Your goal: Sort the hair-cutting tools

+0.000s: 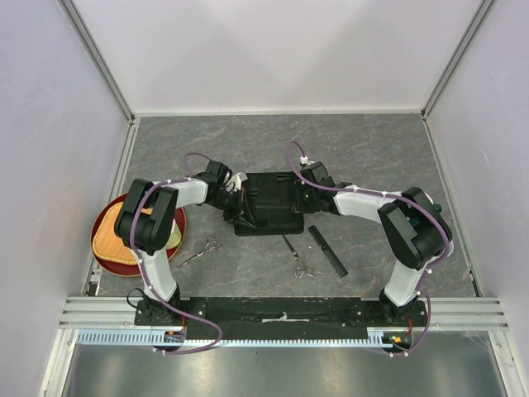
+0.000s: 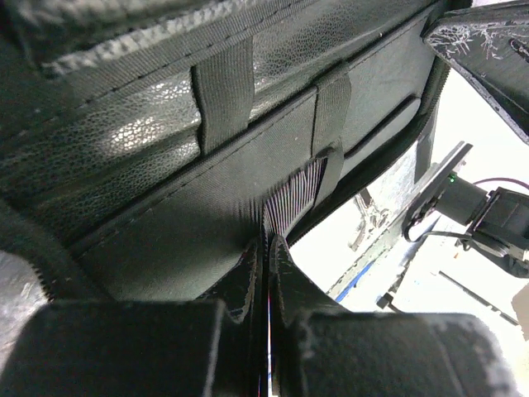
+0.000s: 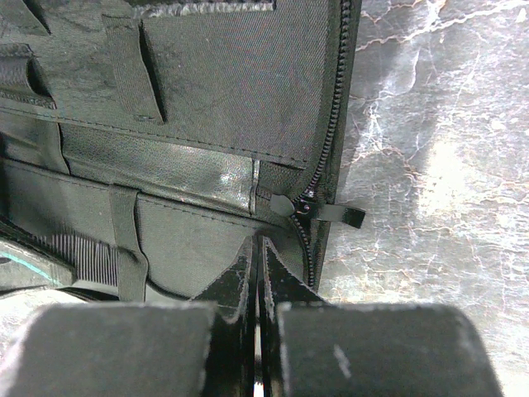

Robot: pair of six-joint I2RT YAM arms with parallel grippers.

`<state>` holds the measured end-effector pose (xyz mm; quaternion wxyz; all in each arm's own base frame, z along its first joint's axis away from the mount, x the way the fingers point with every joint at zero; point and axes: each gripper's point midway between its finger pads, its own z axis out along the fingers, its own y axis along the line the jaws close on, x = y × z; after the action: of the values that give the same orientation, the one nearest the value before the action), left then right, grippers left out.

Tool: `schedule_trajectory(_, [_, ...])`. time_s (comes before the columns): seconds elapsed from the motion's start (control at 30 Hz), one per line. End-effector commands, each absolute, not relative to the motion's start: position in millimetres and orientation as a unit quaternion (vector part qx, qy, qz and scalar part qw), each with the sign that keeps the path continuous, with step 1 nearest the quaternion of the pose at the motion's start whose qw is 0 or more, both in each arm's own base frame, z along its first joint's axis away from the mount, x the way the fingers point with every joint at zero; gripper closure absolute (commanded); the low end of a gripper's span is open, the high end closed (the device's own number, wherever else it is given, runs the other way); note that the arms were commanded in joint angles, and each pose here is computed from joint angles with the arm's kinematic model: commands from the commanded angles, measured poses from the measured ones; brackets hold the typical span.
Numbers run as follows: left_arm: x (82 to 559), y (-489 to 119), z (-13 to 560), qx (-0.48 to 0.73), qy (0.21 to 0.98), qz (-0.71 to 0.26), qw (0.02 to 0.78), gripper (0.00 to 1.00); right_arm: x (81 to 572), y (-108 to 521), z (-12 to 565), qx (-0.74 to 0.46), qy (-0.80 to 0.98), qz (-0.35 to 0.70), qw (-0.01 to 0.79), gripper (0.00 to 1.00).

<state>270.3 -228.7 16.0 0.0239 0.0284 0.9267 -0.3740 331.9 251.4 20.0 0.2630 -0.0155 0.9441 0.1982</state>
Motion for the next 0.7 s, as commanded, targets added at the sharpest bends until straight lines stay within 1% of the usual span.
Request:
schedule_trajectory(0.0, [249.0, -213.1, -35.9, 0.058, 0.956, -0.286, -0.001, 0.98, 296.7, 227.9, -29.8, -0.013, 0.973, 0.138, 0.184, 1.00])
schedule_trajectory(0.07, [246.4, -214.5, -36.6, 0.053, 0.956, -0.289, -0.004, 0.94, 296.4, 227.7, -28.8, -0.013, 0.973, 0.138, 0.185, 1.00])
schedule_trajectory(0.1, [245.9, -213.9, -37.2, 0.051, 0.956, -0.289, -0.005, 0.87, 296.1, 227.2, -28.3, -0.013, 0.973, 0.138, 0.185, 1.00])
schedule_trajectory(0.17, [244.5, -210.9, -39.2, 0.044, 0.959, -0.279, -0.007, 0.77, 296.2, 226.9, -27.6, -0.012, 0.973, 0.137, 0.186, 1.00])
schedule_trajectory(0.2, [245.0, -209.5, -39.2, 0.043, 0.961, -0.274, -0.005, 0.68, 296.2, 226.6, -27.0, -0.012, 0.973, 0.137, 0.187, 1.00])
schedule_trajectory(0.27, [246.9, -204.9, -39.6, 0.033, 0.965, -0.259, -0.001, 0.61, 296.4, 227.0, -25.9, -0.013, 0.972, 0.139, 0.188, 1.00])
schedule_trajectory(0.3, [247.7, -203.7, -38.1, 0.031, 0.967, -0.255, 0.001, 0.54, 296.2, 226.6, -25.8, -0.012, 0.972, 0.138, 0.189, 1.00])
schedule_trajectory(0.37, [255.0, -198.8, -33.7, 0.022, 0.971, -0.238, 0.017, 0.49, 295.9, 227.0, -25.7, -0.013, 0.972, 0.139, 0.188, 1.00])
schedule_trajectory(0.4, [255.1, -195.4, -31.6, 0.017, 0.973, -0.229, 0.018, 0.44, 295.7, 227.3, -24.6, -0.013, 0.972, 0.140, 0.189, 1.00])
schedule_trajectory(0.5, [260.6, -182.8, -28.0, 0.000, 0.980, -0.197, 0.030, 0.41, 296.2, 226.2, -23.8, -0.014, 0.972, 0.139, 0.192, 1.00])
schedule_trajectory(0.53, [263.6, -181.1, -19.5, -0.009, 0.980, -0.195, 0.040, 0.35, 296.1, 225.1, -24.0, -0.014, 0.972, 0.136, 0.192, 1.00])
schedule_trajectory(0.57, [264.8, -178.9, -18.5, -0.013, 0.981, -0.188, 0.043, 0.31, 295.8, 224.8, -23.9, -0.014, 0.972, 0.136, 0.192, 1.00])
schedule_trajectory(0.67, [268.1, -172.3, -10.4, -0.028, 0.984, -0.169, 0.051, 0.28, 294.7, 224.2, -24.8, -0.014, 0.972, 0.134, 0.192, 1.00])
